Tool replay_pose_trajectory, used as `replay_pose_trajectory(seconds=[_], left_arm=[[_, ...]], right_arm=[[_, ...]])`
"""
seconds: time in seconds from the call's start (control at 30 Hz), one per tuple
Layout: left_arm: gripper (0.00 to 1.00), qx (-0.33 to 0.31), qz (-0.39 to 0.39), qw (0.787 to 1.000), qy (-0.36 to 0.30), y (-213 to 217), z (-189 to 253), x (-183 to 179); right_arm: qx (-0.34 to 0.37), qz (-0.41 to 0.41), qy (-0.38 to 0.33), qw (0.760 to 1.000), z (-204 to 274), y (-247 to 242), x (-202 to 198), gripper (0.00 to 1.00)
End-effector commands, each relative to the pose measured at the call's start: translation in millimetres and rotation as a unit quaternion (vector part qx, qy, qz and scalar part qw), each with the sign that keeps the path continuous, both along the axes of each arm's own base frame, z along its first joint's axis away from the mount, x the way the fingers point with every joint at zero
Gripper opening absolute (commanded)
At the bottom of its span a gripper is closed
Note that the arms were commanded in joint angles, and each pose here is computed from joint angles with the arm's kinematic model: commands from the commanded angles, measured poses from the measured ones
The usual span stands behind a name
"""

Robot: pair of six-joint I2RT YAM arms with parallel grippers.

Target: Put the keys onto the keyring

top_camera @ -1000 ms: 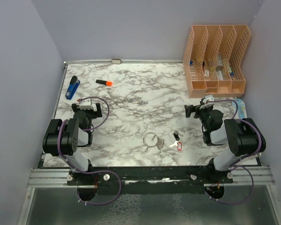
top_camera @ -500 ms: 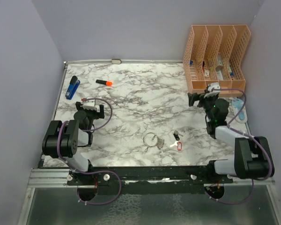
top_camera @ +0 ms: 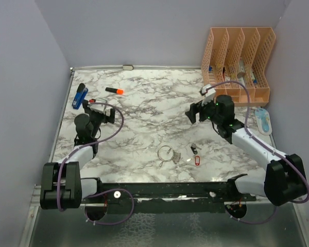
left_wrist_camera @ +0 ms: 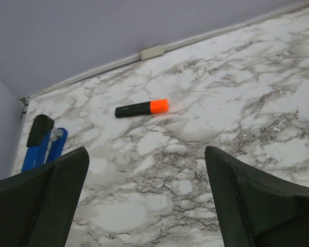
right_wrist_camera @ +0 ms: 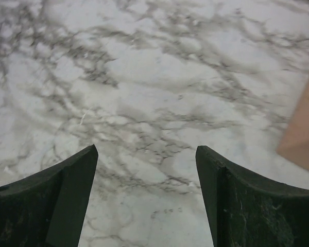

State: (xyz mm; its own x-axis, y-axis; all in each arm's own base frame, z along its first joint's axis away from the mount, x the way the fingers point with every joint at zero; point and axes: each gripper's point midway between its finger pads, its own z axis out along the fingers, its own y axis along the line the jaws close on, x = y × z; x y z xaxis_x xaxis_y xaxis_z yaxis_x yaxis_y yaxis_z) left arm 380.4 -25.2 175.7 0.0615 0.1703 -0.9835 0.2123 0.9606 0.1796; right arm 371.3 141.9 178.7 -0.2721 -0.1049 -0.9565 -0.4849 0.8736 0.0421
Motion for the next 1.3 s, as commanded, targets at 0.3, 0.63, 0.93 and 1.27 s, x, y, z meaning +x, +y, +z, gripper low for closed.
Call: replay_pose_trajectory(seconds=[0.3,0.63,0.93,1.27], left_arm=[[0.99,0.131,-0.194,0.959,0.161,-105,-42,-26],[0.99,0.116,-0.140,0.968,0.175,-104,-26,-7],[0.99,0.135,-0.106,0.968,0.183,-87,-22,1],[0.97,0.133,-0.121,0.964,0.195,-91,-24,-1]], right_arm=[[-0.102,0.090,0.189,0.973,-61,44,-61,0.55],[-0.061,0.130,0.342,0.929,-105,87,-126,0.43],[-0.084,0.135,0.377,0.912,-124,87,-154,0.40],[-0.116,0.095,0.425,0.893,-140,90,-166,0.32]])
